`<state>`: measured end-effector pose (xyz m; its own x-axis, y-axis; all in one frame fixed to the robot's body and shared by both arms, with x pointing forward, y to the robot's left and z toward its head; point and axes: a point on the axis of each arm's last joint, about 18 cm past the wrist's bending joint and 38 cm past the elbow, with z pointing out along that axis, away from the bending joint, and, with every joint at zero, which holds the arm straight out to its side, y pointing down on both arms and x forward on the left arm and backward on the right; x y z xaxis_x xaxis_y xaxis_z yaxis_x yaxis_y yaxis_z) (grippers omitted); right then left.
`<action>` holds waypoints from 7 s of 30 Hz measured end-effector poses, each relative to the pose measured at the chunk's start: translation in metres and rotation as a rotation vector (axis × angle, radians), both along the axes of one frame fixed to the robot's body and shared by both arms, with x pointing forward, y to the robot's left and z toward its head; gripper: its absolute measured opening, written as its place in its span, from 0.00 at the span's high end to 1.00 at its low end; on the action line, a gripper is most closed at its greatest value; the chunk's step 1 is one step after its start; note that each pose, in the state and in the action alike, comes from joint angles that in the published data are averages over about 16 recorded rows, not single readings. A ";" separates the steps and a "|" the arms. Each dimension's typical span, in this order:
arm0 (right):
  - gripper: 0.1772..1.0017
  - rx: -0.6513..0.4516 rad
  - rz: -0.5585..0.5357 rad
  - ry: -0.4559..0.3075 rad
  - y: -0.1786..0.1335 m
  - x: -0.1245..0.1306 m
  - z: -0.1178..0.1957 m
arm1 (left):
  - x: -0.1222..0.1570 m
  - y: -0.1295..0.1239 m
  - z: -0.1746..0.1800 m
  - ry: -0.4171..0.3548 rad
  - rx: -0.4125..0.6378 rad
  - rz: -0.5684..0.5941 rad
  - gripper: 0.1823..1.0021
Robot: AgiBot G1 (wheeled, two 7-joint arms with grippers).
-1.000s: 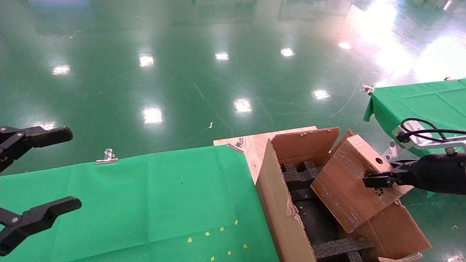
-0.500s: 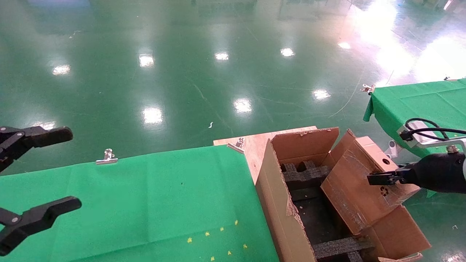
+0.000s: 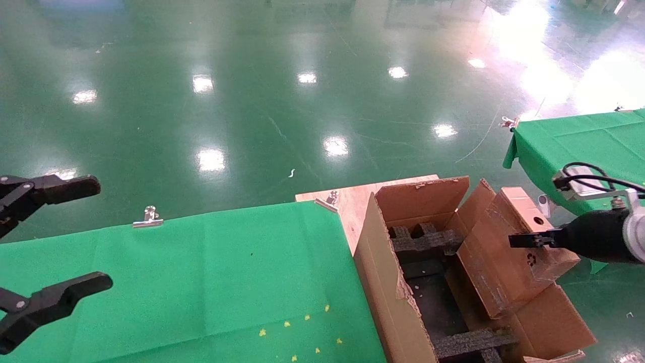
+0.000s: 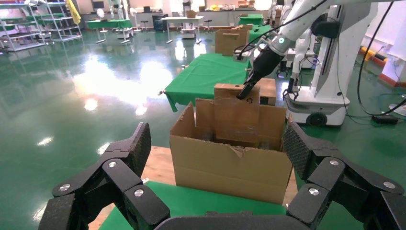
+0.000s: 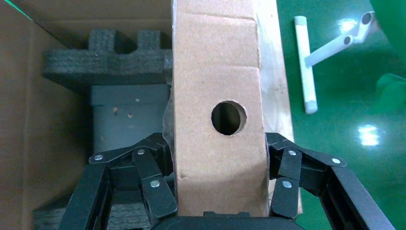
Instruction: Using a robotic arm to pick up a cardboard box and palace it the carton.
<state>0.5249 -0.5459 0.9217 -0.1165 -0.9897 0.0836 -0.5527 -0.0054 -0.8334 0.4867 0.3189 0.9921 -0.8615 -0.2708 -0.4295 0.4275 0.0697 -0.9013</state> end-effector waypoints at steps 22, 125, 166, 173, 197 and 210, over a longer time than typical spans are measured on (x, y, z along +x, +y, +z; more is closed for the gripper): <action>0.88 -0.027 -0.041 0.052 0.017 0.027 -0.036 | 0.000 0.000 0.000 0.000 0.000 0.000 0.00; 0.10 0.025 0.159 -0.049 0.091 0.077 0.011 | 0.000 0.000 0.000 0.000 0.000 0.000 0.00; 0.00 0.055 0.728 -0.117 0.176 0.024 0.091 | 0.000 0.000 0.000 0.000 0.000 0.001 0.00; 0.00 0.042 0.884 -0.139 0.197 0.019 0.085 | 0.000 0.000 0.000 0.000 0.000 0.001 0.00; 0.00 0.020 1.374 -0.405 0.243 -0.016 0.074 | 0.000 0.000 0.000 0.000 0.000 0.001 0.00; 0.00 0.005 1.532 -0.628 0.246 -0.038 0.072 | 0.000 0.000 0.000 0.000 0.000 0.001 0.00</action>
